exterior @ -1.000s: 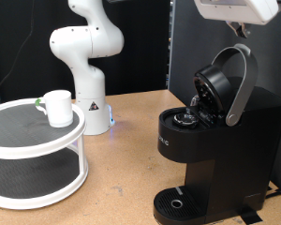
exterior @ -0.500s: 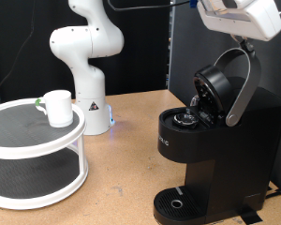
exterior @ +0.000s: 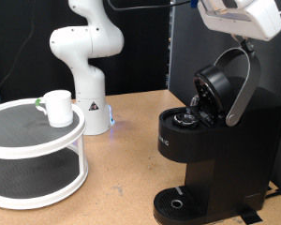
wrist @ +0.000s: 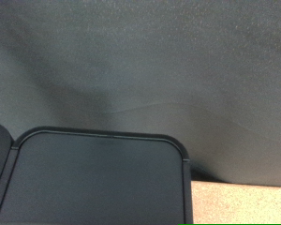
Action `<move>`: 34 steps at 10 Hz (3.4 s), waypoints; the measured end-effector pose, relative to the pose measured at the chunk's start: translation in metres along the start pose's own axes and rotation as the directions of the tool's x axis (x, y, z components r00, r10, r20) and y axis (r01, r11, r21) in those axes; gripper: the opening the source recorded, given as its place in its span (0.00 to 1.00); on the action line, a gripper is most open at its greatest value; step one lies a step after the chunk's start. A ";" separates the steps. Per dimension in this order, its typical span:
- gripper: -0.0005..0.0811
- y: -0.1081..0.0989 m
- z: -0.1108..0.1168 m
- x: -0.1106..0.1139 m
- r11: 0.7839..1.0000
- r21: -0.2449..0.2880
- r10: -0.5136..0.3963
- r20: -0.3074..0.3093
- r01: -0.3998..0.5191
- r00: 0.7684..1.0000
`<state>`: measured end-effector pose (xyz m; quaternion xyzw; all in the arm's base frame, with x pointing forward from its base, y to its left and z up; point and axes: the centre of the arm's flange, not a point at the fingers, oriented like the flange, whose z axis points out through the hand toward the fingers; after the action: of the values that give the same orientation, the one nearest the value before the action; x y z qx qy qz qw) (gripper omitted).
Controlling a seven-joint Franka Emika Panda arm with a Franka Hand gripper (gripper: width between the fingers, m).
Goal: Make a cup of coffee with the keurig machine
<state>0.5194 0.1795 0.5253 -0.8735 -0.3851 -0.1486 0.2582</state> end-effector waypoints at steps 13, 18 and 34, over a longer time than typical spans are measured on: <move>0.01 -0.009 0.004 0.002 1.000 0.016 -0.008 0.002 0.008 1.000; 0.01 -0.007 0.001 -0.001 1.000 0.004 -0.013 0.017 0.013 1.000; 0.01 0.049 -0.050 -0.058 0.996 -0.074 0.067 0.173 -0.055 0.983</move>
<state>0.5146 0.0890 0.5237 -0.9029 -0.3740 -0.0764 0.1978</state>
